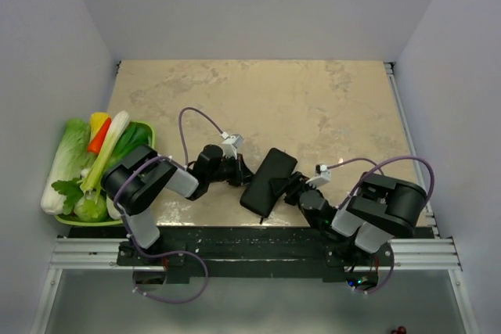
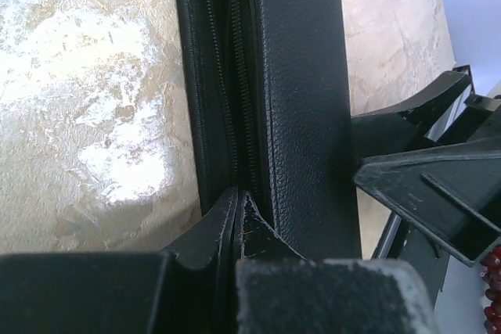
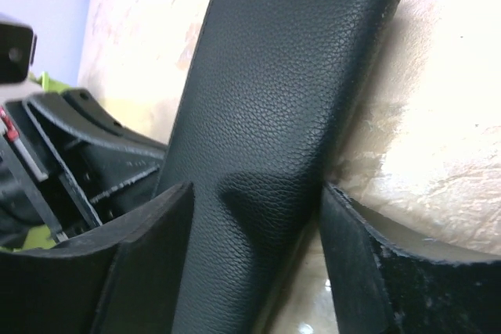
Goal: Sort the hair-cutting tools
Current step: Zip the hairdressing tool bag at the center of the board.
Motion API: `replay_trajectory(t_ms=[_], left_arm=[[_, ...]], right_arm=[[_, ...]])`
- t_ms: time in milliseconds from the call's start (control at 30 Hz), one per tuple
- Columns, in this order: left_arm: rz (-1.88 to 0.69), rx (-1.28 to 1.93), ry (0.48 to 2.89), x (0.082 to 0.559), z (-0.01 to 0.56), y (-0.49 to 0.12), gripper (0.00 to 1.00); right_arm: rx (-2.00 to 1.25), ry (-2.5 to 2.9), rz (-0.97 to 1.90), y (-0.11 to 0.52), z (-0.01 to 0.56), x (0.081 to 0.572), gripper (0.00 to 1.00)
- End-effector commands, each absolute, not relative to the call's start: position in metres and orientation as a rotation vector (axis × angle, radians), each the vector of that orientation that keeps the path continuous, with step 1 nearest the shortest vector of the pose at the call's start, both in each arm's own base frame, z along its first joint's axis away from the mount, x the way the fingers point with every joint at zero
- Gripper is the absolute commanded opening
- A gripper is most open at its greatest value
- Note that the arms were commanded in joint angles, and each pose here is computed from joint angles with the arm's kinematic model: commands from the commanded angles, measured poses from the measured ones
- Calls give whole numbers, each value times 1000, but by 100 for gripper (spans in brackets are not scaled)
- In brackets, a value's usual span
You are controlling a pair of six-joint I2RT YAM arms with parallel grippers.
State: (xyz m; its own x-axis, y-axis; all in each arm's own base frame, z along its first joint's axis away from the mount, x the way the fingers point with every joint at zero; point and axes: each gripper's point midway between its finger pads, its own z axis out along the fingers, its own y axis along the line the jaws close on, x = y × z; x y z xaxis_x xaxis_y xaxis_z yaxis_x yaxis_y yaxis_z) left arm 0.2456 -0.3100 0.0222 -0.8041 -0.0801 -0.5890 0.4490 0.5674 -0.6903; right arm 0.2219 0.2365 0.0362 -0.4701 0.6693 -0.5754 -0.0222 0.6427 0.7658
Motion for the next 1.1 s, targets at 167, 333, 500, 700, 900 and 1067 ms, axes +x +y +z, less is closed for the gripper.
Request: replay_trajectory(t_ms=[167, 333, 500, 700, 900, 1067], left_arm=[[-1319, 377, 2270, 219, 3, -333, 0], [-1311, 389, 2276, 216, 0, -331, 0], [-1327, 403, 2269, 215, 2, -332, 0], [-1360, 437, 2246, 210, 10, -334, 0], [-1399, 471, 2217, 204, 18, -335, 0], [-1348, 485, 2163, 209, 57, -331, 0]], right_arm=[[179, 1871, 1357, 309, 58, 183, 58], [16, 1797, 1316, 314, 72, 185, 56], [-89, 1782, 1295, 321, 84, 189, 30], [-221, 1733, 1221, 323, 110, 190, 0], [-280, 1602, 1190, 312, 177, 189, 0], [-295, 1561, 1053, 289, 229, 194, 0]])
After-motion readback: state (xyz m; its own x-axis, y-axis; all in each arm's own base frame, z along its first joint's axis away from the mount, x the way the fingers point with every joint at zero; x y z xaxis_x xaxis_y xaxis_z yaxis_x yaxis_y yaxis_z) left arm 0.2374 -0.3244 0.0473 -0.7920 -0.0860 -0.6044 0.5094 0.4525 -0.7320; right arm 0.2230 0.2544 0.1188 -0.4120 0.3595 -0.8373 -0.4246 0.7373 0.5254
